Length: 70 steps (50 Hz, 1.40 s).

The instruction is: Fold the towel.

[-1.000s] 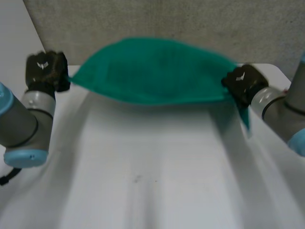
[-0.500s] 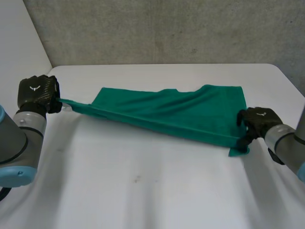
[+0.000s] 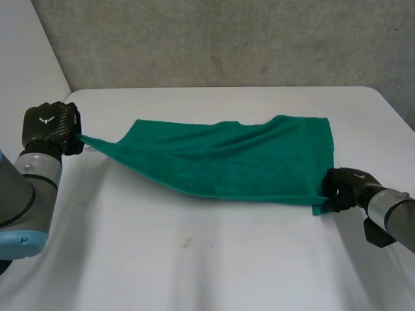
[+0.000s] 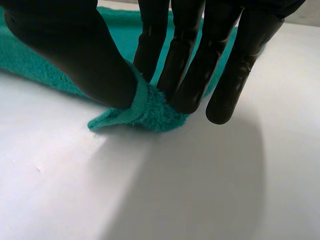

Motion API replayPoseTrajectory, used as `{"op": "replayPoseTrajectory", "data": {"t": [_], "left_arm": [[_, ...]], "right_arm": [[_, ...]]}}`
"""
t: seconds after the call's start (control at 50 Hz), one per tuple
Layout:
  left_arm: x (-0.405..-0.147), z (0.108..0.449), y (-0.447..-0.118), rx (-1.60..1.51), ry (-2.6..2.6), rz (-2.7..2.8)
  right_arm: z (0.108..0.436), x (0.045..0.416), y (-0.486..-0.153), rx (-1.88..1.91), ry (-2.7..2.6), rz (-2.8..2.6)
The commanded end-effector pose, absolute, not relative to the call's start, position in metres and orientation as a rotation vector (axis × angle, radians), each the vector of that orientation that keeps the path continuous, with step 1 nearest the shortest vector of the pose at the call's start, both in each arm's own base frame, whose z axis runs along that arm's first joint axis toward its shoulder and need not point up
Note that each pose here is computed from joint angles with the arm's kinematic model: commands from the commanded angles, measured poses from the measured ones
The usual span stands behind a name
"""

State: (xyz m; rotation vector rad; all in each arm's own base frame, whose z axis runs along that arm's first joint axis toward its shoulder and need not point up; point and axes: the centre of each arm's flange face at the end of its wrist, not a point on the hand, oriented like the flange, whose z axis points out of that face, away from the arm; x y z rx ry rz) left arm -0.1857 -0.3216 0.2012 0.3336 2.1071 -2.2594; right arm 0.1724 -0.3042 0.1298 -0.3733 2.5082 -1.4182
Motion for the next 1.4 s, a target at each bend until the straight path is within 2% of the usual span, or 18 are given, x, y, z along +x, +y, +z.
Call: {"op": "replayPoseTrajectory", "data": {"t": [0.02, 0.14, 0.22, 0.36, 0.42, 0.52, 0.64, 0.68, 0.92, 1.02, 1.26, 1.4], "left_arm": [[-0.18, 0.216, -0.312, 0.326, 2.14, -2.217], [-0.168, 0.231, -0.292, 0.318, 2.203, -2.124], [-0.155, 0.237, -0.272, 0.315, 2.281, -2.021], [-0.156, 0.226, -0.225, 0.499, 2.471, -1.869], [-0.159, 0.215, -0.214, 0.604, 2.476, -1.812], [-0.161, 0.209, -0.219, 0.645, 2.475, -1.795], [-0.167, 0.195, -0.256, 0.642, 2.46, -1.809], [-0.168, 0.192, -0.265, 0.624, 2.461, -1.814], [-0.194, 0.175, -0.344, 0.404, 2.459, -1.905], [-0.218, 0.16, -0.367, 0.441, 2.447, -1.929], [-0.231, 0.131, -0.399, 0.408, 2.383, -1.989], [-0.255, 0.135, -0.391, 0.48, 2.304, -2.114]], "right_arm": [[0.17, 0.176, -0.306, -0.453, 2.392, -1.569], [0.232, 0.17, -0.294, -0.733, 2.305, -1.857], [0.25, 0.162, -0.271, -1.084, 2.373, -1.901], [0.231, 0.158, -0.229, -1.675, 2.465, -1.518], [0.223, 0.155, -0.226, -1.836, 2.472, -1.429], [0.204, 0.153, -0.259, -1.816, 2.522, -1.468], [0.191, 0.162, -0.297, -1.81, 2.5, -1.623], [0.191, 0.175, -0.314, -1.822, 2.456, -1.733], [0.17, 0.203, -0.386, -1.816, 2.337, -2.051], [0.159, 0.214, -0.409, -1.814, 2.282, -2.116], [0.127, 0.233, -0.456, -1.773, 2.137, -2.36], [0.125, 0.24, -0.464, -1.74, 2.096, -2.442]]}}
